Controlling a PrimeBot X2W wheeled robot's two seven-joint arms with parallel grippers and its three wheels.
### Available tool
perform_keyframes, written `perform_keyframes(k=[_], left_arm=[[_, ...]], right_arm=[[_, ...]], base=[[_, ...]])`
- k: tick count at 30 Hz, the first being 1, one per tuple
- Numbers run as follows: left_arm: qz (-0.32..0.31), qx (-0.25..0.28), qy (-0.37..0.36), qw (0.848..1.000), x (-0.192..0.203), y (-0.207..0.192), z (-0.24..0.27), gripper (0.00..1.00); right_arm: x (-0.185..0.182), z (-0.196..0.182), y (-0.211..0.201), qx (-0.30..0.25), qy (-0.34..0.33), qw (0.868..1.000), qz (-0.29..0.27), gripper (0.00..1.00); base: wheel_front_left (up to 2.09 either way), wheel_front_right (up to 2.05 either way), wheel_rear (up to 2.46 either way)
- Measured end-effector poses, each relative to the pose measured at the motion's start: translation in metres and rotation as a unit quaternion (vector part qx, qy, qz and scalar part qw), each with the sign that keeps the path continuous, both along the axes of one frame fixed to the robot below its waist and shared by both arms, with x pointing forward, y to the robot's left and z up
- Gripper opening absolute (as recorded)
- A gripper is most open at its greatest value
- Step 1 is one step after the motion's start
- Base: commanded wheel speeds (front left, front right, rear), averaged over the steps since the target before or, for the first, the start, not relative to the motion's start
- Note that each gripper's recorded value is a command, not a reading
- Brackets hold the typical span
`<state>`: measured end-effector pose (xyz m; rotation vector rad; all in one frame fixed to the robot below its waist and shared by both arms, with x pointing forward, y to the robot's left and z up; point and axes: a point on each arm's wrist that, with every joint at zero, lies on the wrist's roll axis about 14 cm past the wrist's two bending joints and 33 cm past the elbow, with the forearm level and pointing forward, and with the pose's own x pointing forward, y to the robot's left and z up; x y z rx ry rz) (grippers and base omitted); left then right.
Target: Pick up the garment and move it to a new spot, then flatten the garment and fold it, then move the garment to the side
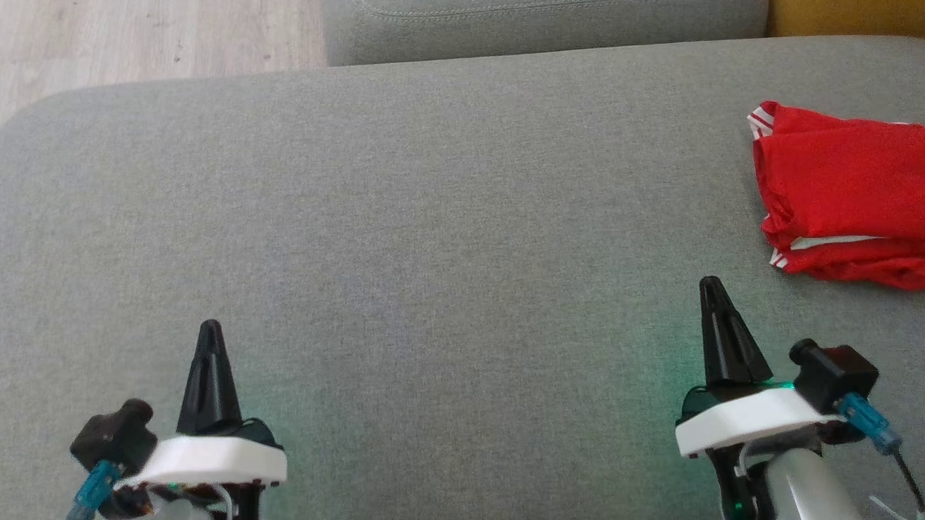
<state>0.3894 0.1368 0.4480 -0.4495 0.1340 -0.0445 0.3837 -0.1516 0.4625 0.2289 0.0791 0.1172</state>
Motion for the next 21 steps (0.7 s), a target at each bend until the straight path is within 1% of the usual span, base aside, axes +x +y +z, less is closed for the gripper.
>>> perform_keyframes(k=[10, 21], left_arm=[[0.009, -0.039, 0.012, 0.999, -0.001, 0.003, -0.001, 0.00], [0.030, -0.087, 0.022, 0.995, -0.002, 0.013, -0.001, 0.00]], right_arm=[[0.001, 0.002, -0.004, 0.050, 0.006, 0.999, -0.015, 0.00], [0.003, 0.005, -0.010, 0.111, 0.012, 0.993, -0.035, 0.00]], base=[[0.00, 0.00, 0.00], [0.00, 0.00, 0.00]])
